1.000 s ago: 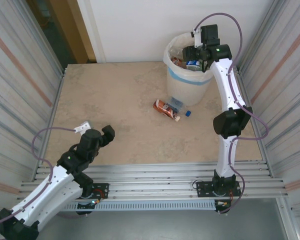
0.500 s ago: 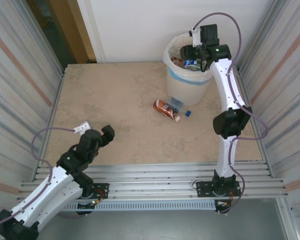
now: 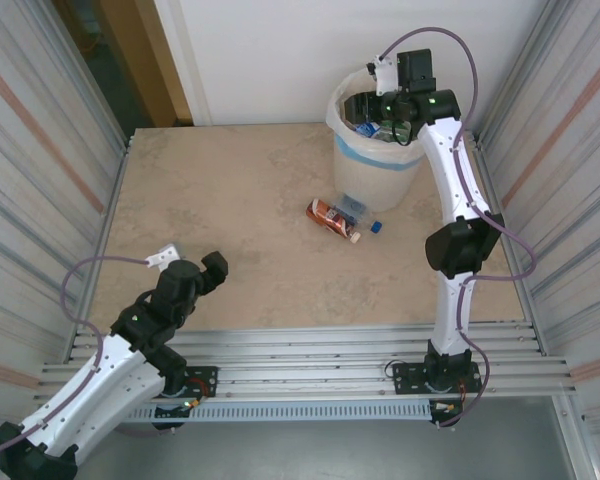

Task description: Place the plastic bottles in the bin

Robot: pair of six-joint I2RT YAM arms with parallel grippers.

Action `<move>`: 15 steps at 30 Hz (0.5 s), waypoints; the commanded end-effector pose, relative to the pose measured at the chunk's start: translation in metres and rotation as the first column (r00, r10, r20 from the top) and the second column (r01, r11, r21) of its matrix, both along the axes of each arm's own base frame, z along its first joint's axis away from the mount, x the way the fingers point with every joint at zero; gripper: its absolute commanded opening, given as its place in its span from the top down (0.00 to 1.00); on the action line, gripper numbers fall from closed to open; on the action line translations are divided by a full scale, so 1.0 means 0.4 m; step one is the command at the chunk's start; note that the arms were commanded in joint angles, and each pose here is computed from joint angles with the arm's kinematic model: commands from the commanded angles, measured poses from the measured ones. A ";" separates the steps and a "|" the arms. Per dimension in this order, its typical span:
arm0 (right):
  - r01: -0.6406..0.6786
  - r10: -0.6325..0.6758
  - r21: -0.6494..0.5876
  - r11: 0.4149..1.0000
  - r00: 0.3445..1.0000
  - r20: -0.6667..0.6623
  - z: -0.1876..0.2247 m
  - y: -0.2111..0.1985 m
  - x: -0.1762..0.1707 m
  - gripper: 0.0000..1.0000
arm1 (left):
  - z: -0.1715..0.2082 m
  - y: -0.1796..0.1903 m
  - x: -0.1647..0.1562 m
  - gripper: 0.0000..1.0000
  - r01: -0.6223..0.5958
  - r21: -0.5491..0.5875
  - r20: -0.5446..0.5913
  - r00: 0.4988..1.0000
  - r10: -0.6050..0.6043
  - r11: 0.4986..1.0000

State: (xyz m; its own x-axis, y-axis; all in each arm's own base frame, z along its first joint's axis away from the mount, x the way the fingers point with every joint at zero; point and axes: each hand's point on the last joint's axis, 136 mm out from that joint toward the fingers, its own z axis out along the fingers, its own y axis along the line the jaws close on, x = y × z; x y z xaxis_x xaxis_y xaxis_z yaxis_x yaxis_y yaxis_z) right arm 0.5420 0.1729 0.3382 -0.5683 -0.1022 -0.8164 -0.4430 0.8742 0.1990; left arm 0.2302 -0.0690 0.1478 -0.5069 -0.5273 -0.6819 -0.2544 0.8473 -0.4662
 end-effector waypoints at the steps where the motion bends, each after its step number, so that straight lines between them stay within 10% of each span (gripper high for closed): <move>1: -0.012 0.011 0.042 0.999 1.000 0.021 0.053 0.002 -0.026 0.33 | 0.034 0.009 0.008 0.01 -0.018 0.001 0.028 0.999 0.018 1.000; 15: 0.035 -0.035 -0.003 0.999 0.998 -0.044 -0.010 0.007 -0.020 0.58 | 0.024 0.003 0.007 0.01 -0.010 -0.007 0.017 1.000 0.010 1.000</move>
State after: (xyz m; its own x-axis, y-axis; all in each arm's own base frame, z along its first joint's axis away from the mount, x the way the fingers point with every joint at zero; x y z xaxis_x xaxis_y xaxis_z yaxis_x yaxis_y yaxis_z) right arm 0.5388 0.1743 0.3355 -0.5938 -0.0807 -0.8006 -0.4229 0.8777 0.2252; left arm 0.2304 -0.0693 0.1491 -0.5069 -0.5275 -0.6818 -0.2540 0.8472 -0.4666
